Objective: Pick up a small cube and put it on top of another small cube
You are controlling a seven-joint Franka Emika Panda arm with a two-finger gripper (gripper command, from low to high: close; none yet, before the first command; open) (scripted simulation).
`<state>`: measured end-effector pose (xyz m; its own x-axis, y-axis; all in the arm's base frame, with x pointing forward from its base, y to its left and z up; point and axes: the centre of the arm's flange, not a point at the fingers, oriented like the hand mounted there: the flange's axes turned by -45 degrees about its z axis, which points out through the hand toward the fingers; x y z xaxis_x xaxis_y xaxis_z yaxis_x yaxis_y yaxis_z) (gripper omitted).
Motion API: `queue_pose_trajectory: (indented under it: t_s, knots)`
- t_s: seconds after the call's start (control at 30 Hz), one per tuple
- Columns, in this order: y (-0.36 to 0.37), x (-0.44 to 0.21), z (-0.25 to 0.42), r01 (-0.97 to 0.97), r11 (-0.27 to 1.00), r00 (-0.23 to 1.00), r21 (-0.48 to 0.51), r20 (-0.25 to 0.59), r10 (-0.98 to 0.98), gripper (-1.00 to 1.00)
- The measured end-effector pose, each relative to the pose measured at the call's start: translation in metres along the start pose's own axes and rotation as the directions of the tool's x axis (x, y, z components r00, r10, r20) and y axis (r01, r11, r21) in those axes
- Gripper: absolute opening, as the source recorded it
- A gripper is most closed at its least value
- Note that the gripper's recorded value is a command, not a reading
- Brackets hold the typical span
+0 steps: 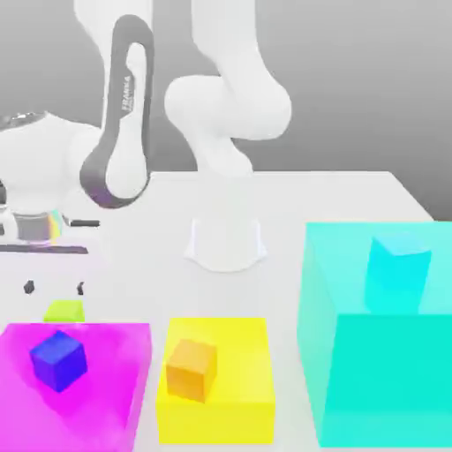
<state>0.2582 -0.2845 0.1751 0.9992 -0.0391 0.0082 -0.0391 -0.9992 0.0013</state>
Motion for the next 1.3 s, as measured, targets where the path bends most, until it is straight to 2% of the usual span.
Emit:
queue_pose_trajectory:
  t_s: [0.17,0.2,0.43,0.77,1.03,1.3]
  knots:
    - [-0.001,-0.002,0.035,0.001,1.000,1.000,0.000,0.004,-0.001,0.00]
    - [-0.001,-0.003,0.042,0.002,1.000,1.000,0.000,0.006,-0.002,-1.00]
    - [-0.002,-0.003,0.044,0.002,1.000,1.000,0.002,0.007,-0.002,-1.00]
    - [-0.002,-0.001,-0.017,-0.009,1.000,1.000,0.002,0.008,0.009,-1.00]
    - [-0.008,0.045,-0.045,-0.248,0.969,0.969,-0.014,0.020,0.248,-1.00]
    - [-0.023,0.094,-0.078,-0.498,0.867,0.867,-0.023,0.013,0.498,-1.00]
